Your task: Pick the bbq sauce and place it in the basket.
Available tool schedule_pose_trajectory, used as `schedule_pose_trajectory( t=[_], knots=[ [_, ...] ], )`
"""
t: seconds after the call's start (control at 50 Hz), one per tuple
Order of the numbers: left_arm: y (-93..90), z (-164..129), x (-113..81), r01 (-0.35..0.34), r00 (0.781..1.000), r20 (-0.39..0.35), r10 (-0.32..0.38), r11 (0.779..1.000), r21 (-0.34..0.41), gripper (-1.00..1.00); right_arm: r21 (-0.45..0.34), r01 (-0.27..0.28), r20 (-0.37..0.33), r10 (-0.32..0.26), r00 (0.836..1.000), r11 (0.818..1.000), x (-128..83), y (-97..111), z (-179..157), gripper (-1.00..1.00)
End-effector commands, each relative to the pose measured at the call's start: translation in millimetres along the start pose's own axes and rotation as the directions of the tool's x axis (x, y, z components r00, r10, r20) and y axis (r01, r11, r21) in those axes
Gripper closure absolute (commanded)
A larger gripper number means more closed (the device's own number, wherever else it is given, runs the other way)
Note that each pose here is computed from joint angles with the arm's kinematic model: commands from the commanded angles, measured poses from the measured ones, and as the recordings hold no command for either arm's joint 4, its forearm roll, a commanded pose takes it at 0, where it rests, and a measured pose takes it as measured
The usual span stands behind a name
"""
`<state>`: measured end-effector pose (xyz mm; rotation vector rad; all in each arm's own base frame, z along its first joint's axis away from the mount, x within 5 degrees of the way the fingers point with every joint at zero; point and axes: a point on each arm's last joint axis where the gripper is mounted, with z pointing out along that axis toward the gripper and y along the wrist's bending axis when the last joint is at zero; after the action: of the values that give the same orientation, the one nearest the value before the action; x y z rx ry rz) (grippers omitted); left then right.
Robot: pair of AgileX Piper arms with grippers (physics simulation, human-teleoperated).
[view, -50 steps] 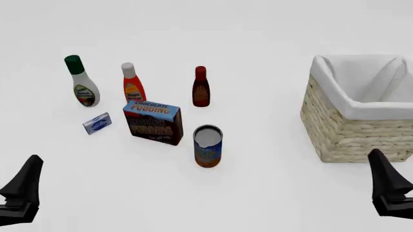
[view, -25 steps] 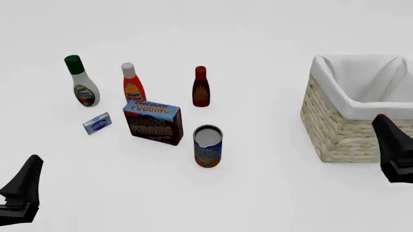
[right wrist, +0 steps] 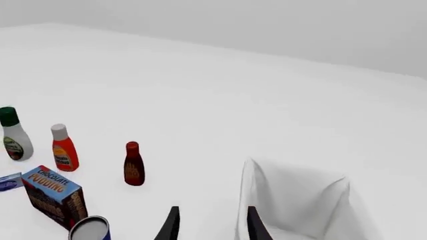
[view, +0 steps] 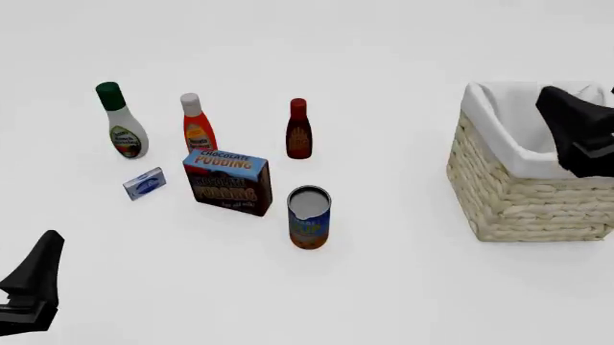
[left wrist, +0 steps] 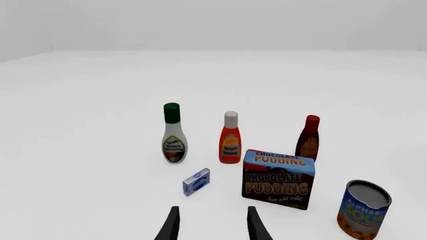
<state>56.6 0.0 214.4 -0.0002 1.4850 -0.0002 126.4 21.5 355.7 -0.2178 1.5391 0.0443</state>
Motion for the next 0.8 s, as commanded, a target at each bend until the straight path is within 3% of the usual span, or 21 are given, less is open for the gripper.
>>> schedule_pose_trajectory(
  t=[0.02,0.08,0.14,0.22,0.44,0.6,0.68,0.76,0.8],
  knots=[
    [0.0,0.0,0.0,0.0,1.0,0.0,0.0,1.0,0.0,-1.0,-0.059,0.004,-0.029,-0.006,1.0,0.998,-28.9,5.8,34.4,-1.0],
    [0.0,0.0,0.0,0.0,1.0,0.0,0.0,1.0,0.0,-1.0,-0.09,0.008,-0.033,-0.011,0.999,0.996,-36.1,10.5,42.0,-1.0],
    [0.0,0.0,0.0,0.0,1.0,0.0,0.0,1.0,0.0,-1.0,-0.091,-0.027,-0.046,0.023,0.999,0.996,-44.0,10.6,51.2,-1.0],
    [0.0,0.0,0.0,0.0,1.0,0.0,0.0,1.0,0.0,-1.0,-0.128,-0.007,-0.044,0.002,0.999,0.992,-52.5,18.3,68.3,-1.0],
    [0.0,0.0,0.0,0.0,1.0,0.0,0.0,1.0,0.0,-1.0,-0.179,0.009,-0.069,-0.021,0.997,0.984,-54.6,39.0,134.3,-1.0],
    [0.0,0.0,0.0,0.0,1.0,0.0,0.0,1.0,0.0,-1.0,-0.21,-0.011,-0.086,-0.007,0.996,0.978,-58.8,52.5,160.4,-1.0],
    [0.0,0.0,0.0,0.0,1.0,0.0,0.0,1.0,0.0,-1.0,-0.219,0.018,-0.077,-0.036,0.996,0.976,-60.6,56.2,169.6,-1.0],
    [0.0,0.0,0.0,0.0,1.0,0.0,0.0,1.0,0.0,-1.0,-0.225,0.0,-0.083,-0.019,0.996,0.974,-63.9,59.8,176.8,-1.0],
    [0.0,0.0,0.0,0.0,1.0,0.0,0.0,1.0,0.0,-1.0,-0.238,0.031,-0.077,-0.051,0.996,0.971,-64.0,63.9,179.5,-1.0]
  ],
)
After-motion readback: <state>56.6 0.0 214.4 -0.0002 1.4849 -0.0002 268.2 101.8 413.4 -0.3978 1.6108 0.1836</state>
